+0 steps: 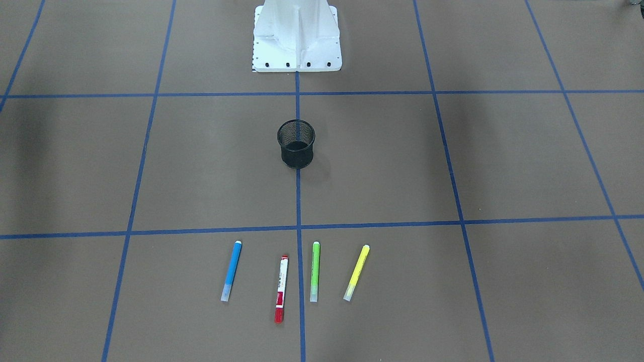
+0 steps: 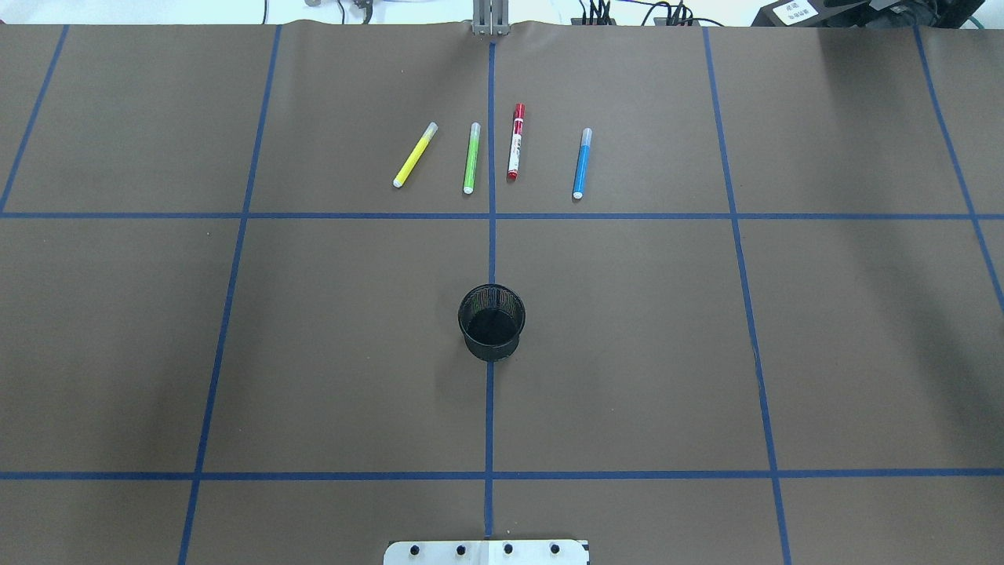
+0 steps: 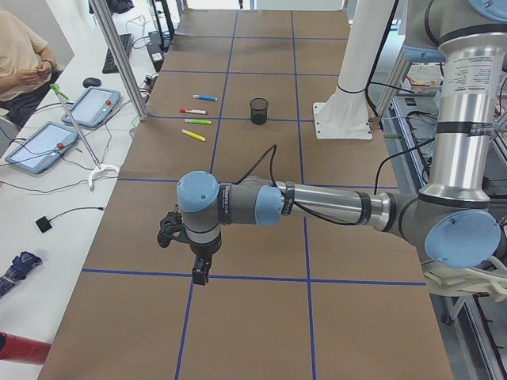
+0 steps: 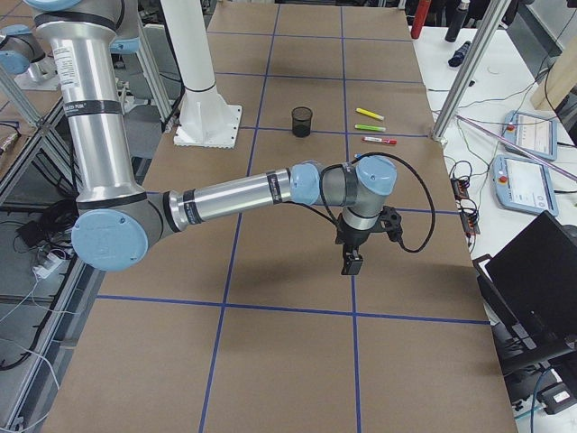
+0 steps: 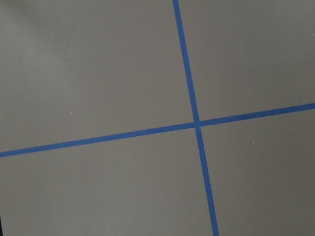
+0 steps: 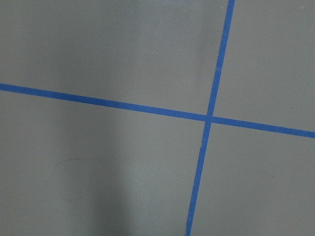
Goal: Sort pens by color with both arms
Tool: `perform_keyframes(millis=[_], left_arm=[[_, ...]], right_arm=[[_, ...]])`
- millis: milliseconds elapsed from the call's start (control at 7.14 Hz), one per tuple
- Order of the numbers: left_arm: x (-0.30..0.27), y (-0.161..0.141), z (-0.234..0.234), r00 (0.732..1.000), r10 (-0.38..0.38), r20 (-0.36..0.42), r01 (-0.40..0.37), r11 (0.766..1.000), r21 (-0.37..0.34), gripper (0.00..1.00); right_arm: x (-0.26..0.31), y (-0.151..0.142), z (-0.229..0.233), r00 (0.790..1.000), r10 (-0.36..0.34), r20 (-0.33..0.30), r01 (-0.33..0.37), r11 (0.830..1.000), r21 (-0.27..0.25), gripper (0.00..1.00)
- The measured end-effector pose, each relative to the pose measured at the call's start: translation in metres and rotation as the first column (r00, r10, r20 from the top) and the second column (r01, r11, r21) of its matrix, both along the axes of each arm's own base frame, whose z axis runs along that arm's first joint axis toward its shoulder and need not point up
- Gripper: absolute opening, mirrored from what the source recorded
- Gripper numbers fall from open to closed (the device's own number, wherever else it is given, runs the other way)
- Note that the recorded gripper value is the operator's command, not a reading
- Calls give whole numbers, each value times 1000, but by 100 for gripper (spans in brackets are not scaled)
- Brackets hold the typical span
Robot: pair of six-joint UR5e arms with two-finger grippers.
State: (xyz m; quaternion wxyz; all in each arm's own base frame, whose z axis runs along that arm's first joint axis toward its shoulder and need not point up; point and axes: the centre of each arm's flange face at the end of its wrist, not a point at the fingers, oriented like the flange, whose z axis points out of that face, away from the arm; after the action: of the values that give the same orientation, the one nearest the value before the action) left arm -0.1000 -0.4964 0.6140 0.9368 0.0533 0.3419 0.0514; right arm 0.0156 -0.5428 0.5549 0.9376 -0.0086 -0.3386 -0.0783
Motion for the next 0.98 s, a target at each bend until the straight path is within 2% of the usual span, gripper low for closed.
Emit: perform_keyframes(millis=[981], left_arm=[[4,9,-10,1000,7,-4,-7,1000,25,100]], right_arm=[[4,6,6,1000,-2,-5,2,1000,-2,100]])
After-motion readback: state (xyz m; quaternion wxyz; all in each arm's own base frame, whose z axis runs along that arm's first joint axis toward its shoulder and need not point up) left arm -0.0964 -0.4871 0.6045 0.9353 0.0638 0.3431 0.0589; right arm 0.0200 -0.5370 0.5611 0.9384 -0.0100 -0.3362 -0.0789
